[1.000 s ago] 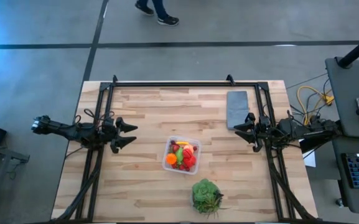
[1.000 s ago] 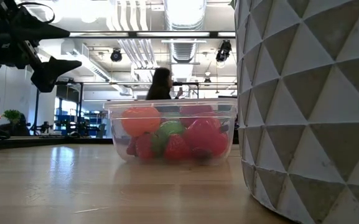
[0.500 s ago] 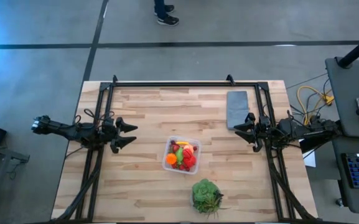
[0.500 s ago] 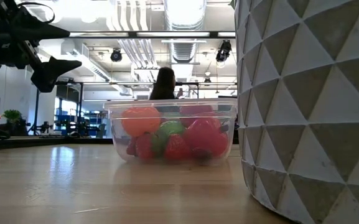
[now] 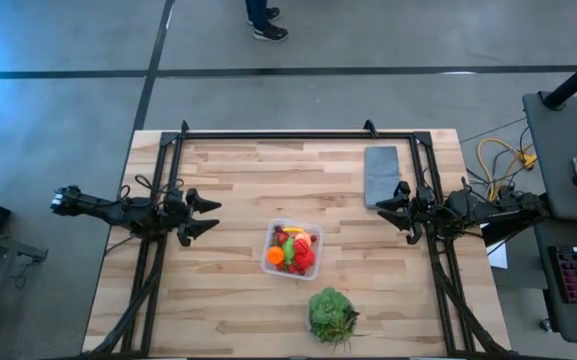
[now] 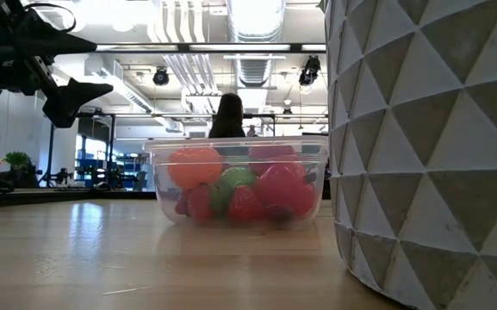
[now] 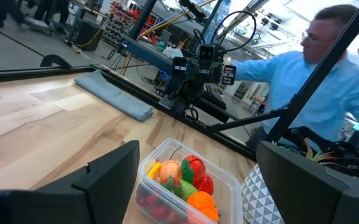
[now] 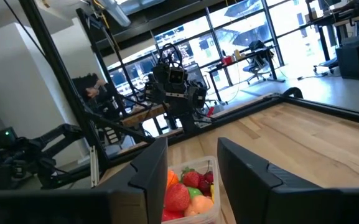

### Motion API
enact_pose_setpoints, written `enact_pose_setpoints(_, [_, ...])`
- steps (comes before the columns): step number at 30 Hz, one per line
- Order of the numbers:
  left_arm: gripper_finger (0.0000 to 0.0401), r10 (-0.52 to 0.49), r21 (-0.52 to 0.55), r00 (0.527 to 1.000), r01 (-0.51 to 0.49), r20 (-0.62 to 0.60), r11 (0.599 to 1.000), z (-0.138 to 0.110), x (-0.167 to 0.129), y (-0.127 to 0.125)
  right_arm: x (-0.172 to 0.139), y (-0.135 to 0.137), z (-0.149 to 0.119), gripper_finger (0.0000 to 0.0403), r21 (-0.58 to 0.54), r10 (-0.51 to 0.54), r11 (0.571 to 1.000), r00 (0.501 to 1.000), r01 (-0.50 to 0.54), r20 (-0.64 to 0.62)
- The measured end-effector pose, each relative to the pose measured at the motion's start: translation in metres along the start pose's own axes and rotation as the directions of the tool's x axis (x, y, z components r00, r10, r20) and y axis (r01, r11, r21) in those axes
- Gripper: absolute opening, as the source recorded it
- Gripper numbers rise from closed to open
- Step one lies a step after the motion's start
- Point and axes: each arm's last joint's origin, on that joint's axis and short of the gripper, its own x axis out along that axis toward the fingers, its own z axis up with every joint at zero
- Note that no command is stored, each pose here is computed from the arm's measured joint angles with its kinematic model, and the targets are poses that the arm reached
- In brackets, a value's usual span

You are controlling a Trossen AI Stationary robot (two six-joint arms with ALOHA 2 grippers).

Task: Pick and placing Produce into tupperware
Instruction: Return to Home Position

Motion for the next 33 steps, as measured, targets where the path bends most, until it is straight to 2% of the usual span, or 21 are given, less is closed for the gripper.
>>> enact_pose_setpoints(33, [0.0309, 0.0, 0.0, 1.0, 0.0, 0.0, 1.0, 0.0, 0.0, 0.0, 0.0, 0.0, 0.0, 0.0126, 0.0, 0.0, 1.0, 1.0, 0.0, 0.0])
